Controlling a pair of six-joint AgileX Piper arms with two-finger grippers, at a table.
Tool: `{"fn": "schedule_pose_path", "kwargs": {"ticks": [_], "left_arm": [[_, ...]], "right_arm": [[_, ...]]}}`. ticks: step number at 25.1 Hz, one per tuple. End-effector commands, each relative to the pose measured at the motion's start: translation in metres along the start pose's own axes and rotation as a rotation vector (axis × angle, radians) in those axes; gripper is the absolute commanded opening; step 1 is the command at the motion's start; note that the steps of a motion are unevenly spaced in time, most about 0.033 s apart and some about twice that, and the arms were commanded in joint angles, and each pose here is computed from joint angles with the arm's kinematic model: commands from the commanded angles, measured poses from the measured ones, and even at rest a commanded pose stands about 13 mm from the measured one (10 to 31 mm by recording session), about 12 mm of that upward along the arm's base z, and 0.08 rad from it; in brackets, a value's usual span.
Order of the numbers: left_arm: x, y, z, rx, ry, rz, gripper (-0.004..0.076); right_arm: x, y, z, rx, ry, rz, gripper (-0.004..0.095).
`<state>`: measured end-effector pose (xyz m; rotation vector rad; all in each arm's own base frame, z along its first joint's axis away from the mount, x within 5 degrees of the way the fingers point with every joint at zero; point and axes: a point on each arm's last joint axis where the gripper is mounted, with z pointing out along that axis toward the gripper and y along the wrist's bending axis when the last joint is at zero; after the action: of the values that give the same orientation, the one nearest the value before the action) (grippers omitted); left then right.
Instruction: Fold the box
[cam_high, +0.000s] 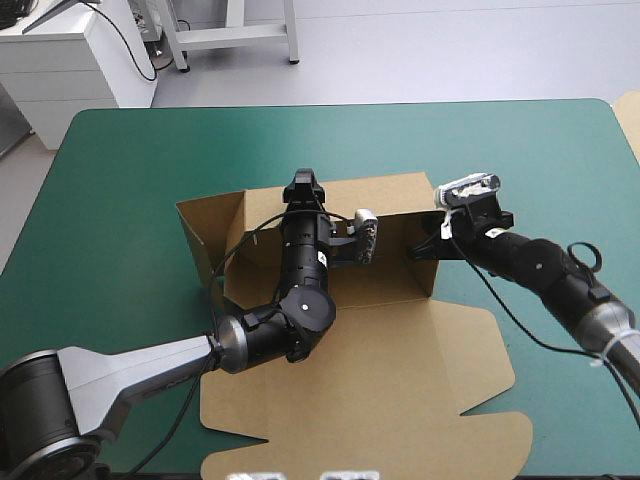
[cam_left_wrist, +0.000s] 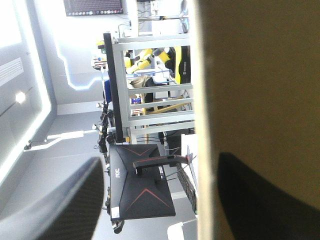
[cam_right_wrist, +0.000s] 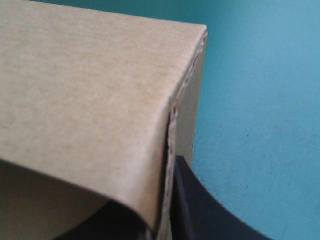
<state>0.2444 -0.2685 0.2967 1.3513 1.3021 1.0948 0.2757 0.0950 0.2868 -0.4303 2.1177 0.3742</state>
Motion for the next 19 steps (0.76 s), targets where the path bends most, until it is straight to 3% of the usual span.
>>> {"fn": "schedule_pose_path", "kwargs": {"ticks": [1, 16, 18, 19], "left_arm": [[0.007, 0.032, -0.009, -0.163, 0.016, -0.068, 0.0548], [-0.025, 0.043, -0.068, -0.176, -0.104, -0.103, 0.0547], [-0.023, 0.049, -0.069, -0.145, -0.077, -0.066, 0.0443], [-0.022, 0.051, -0.069, -0.072, -0.055, -0.072, 0.0231]], "right_arm": [[-0.007, -0.005, 0.009, -0.09, 0.174, 0.051, -0.0021], [-0.044, -0.023, 0.034, -0.004, 0.24, 0.086, -0.0019], [-0.044, -0.024, 0.033, 0.009, 0.243, 0.084, -0.0019], [-0.043, -0.024, 0.033, 0.009, 0.253, 0.089, -0.0019]]}}
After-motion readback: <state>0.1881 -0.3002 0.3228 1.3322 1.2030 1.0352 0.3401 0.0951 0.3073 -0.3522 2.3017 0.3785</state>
